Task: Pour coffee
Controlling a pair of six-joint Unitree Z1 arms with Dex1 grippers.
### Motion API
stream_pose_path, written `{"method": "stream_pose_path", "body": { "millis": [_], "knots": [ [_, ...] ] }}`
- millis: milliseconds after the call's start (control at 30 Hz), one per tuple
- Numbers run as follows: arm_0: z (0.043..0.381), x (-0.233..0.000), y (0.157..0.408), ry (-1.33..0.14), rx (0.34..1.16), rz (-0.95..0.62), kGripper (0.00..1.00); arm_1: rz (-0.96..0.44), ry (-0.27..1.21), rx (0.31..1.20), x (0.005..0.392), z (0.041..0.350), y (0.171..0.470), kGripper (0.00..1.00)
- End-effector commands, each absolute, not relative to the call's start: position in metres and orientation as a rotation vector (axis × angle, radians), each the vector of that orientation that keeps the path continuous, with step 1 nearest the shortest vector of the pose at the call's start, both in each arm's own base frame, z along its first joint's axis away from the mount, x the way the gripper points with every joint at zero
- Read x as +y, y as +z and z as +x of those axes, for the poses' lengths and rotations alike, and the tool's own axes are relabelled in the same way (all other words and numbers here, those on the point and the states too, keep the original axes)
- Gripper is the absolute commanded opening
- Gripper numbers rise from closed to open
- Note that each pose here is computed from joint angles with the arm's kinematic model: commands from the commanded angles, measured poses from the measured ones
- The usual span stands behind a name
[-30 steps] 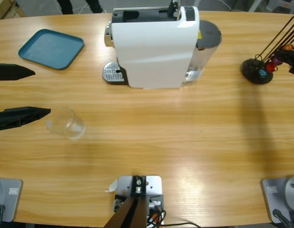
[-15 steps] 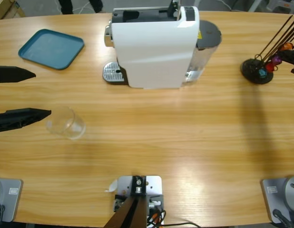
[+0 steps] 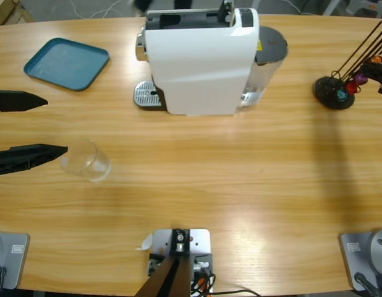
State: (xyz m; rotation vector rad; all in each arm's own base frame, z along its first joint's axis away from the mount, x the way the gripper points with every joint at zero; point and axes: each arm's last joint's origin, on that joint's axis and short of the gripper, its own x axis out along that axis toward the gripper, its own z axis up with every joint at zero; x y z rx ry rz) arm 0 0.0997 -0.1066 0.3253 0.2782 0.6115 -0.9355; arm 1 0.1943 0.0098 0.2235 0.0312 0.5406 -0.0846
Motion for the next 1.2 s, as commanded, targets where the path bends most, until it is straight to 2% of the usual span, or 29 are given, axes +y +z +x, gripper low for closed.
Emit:
{"method": "stream_pose_path", "body": {
  "millis": [33,167,767,800,833,867,967,1033,1200],
  "knots": [
    [0.096,-0.106,0.312,-0.951,0.656,0.272,0.982,0.037,-0.102,0.565,0.004,0.193,0.217,0.128],
    [0.097,-0.107,0.312,-0.950,0.653,0.268,0.982,0.030,-0.097,0.563,0.004,0.193,0.217,0.016],
    [0.095,-0.107,0.311,-0.953,0.659,0.260,0.982,0.032,-0.094,0.535,0.004,0.185,0.227,0.000],
    [0.095,-0.107,0.310,-0.954,0.660,0.261,0.982,0.037,-0.094,0.538,0.004,0.185,0.227,0.097],
    [0.095,-0.107,0.310,-0.954,0.660,0.261,0.982,0.045,-0.097,0.543,0.004,0.185,0.227,0.381],
    [0.095,-0.107,0.310,-0.954,0.660,0.261,0.982,0.046,-0.100,0.549,0.004,0.185,0.226,0.514],
    [0.095,-0.107,0.310,-0.954,0.662,0.259,0.982,0.047,-0.102,0.559,0.004,0.184,0.226,0.531],
    [0.094,-0.107,0.309,-0.955,0.664,0.259,0.982,0.050,-0.098,0.561,0.005,0.183,0.226,0.607],
    [0.092,-0.106,0.308,-0.958,0.668,0.255,0.982,0.047,-0.094,0.561,0.008,0.183,0.227,0.609]
  ]
}}
